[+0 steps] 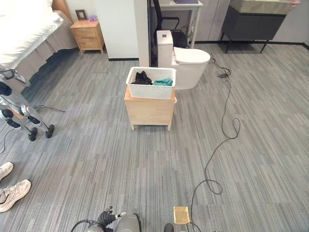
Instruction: Grab the laundry basket,head to the washer,open it,put in the laundry and shut it.
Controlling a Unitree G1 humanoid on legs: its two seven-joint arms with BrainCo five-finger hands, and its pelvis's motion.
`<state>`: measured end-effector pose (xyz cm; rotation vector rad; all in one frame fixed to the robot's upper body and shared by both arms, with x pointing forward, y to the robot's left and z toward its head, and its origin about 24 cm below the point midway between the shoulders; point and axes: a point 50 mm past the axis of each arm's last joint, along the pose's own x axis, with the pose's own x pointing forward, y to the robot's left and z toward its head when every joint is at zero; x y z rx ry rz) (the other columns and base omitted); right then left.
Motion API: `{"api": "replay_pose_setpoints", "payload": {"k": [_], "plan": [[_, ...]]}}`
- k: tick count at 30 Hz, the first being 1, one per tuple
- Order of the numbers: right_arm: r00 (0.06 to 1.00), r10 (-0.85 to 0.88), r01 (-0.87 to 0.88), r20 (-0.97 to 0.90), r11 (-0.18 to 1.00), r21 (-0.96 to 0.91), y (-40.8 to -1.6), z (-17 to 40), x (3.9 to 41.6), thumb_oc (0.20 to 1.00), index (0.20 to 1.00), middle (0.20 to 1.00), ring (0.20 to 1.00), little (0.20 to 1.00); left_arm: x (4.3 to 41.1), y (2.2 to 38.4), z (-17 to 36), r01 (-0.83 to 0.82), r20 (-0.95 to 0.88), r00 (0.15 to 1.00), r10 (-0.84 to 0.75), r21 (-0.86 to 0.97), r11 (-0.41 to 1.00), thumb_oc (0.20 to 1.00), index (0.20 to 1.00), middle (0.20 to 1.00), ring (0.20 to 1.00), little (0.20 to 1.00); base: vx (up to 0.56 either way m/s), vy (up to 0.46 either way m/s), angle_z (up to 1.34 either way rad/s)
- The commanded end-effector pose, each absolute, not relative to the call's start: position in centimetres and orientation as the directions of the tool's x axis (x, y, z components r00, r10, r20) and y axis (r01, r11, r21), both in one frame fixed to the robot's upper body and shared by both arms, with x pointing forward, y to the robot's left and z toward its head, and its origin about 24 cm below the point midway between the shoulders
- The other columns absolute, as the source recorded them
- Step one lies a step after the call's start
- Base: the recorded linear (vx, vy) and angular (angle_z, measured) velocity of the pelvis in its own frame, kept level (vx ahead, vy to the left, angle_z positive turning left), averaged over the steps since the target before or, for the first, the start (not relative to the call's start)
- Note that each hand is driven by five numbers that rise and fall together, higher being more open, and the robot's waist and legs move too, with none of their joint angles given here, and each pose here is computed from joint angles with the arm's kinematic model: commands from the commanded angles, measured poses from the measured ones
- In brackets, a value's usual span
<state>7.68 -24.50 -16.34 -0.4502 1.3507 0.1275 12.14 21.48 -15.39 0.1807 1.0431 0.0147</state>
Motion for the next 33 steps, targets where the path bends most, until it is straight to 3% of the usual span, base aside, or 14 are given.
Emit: {"api": "replay_pose_setpoints", "payload": {"k": [1,9,15,25,33], "plan": [[0.266,-0.188,-0.312,-0.945,0.911,-0.269,-24.9,-16.1,8.3,1.0,1.0,1.0,1.0,1.0,13.7,20.4,-15.0,0.039,-0.823,0.561,0.089,0.134,0.99,1.0,1.0,1.0,1.0,1.0,0.25,0.081,0.04],[0.247,-0.144,-0.327,-0.958,0.918,-0.223,-23.6,-16.5,8.1,1.0,1.0,1.0,1.0,1.0,13.0,21.1,-15.1,0.044,-0.835,0.541,0.101,0.148,0.988,1.0,1.0,1.0,1.0,1.0,0.35,0.17,-0.21],[0.278,-0.147,-0.314,-0.949,0.92,-0.235,-24.1,-16.2,9.0,1.0,1.0,1.0,1.0,1.0,14.7,21.5,-14.1,0.122,-0.797,0.6,0.064,0.17,0.978,1.0,1.0,1.0,1.0,1.0,0.37,0.309,0.02],[0.144,-0.199,-0.267,-0.969,0.935,-0.232,-25.6,-16.5,4.8,1.0,1.0,1.0,1.0,1.0,16.0,20.2,-13.9,0.184,-0.779,0.626,0.018,0.17,0.968,1.0,1.0,1.0,1.0,1.0,0.38,-0.073,0.32],[0.075,-0.237,-0.181,-0.969,0.952,-0.247,-27.0,-16.2,2.1,1.0,1.0,1.0,1.0,1.0,14.4,19.5,-14.7,0.166,-0.808,0.589,0.014,0.138,0.976,1.0,1.0,1.0,1.0,1.0,0.4,-0.234,0.28]]}}
